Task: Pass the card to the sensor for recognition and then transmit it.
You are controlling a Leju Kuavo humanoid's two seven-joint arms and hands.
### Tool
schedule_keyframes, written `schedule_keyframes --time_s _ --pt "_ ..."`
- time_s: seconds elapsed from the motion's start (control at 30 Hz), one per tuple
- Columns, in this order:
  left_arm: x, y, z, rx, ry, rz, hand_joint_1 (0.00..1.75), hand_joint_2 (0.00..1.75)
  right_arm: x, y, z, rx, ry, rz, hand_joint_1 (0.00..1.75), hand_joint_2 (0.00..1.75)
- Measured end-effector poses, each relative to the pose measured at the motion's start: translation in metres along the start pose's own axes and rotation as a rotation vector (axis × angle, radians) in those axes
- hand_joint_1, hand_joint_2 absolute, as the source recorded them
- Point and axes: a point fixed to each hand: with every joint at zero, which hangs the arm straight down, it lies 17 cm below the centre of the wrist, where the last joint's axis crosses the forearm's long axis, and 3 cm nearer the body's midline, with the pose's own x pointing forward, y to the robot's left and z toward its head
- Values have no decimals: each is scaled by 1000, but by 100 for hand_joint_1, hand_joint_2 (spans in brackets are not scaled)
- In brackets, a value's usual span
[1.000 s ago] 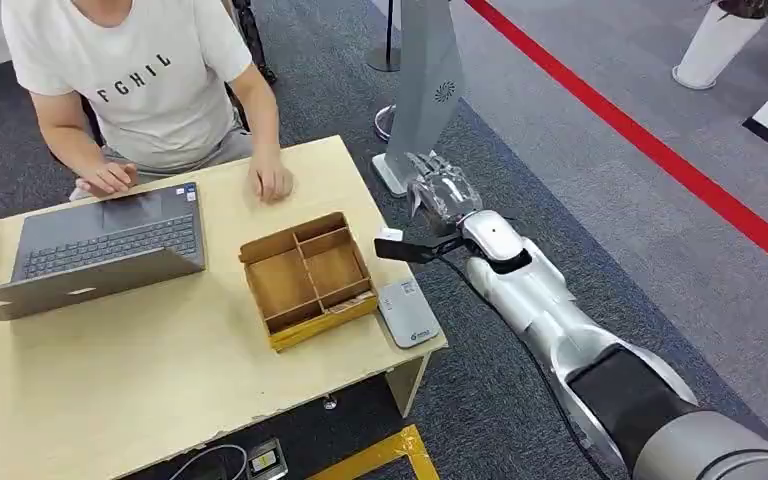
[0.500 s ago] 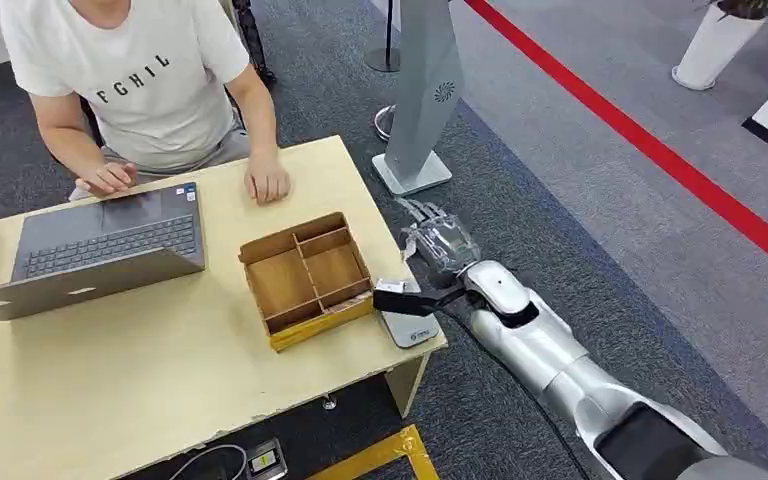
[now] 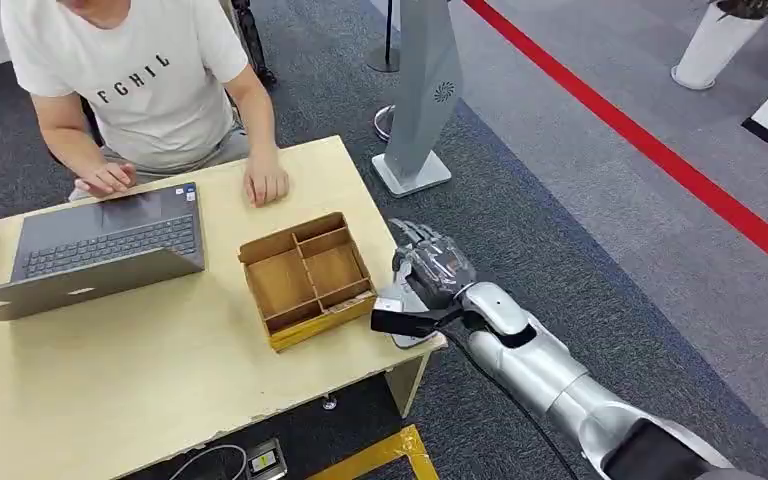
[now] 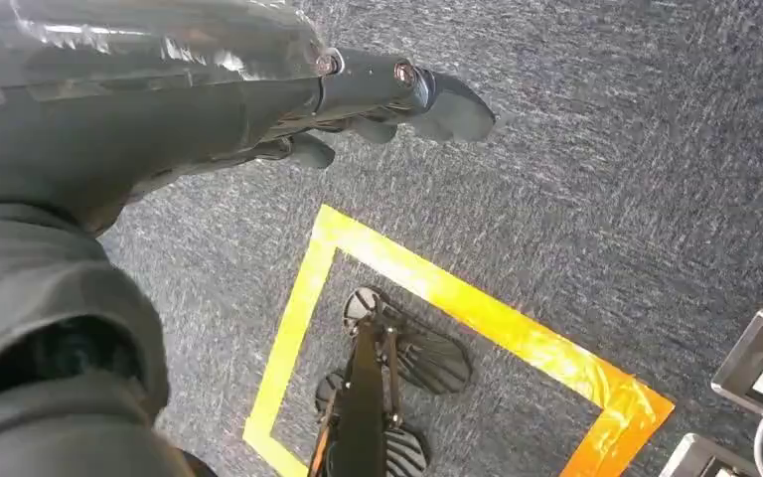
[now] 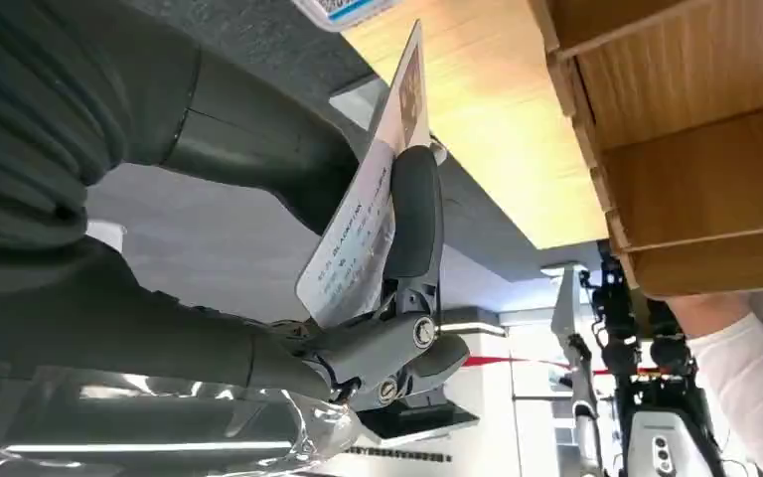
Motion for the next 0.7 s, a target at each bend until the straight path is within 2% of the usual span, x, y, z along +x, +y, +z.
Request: schedule_keyframes --time_s 0.3,0.7 --pt "0 0 0 4 1 10 0 0 -10 34 11 66 25 -20 175 175" --pt "-1 -2 0 0 3 17 0 0 -27 50 10 114 48 -15 175 175"
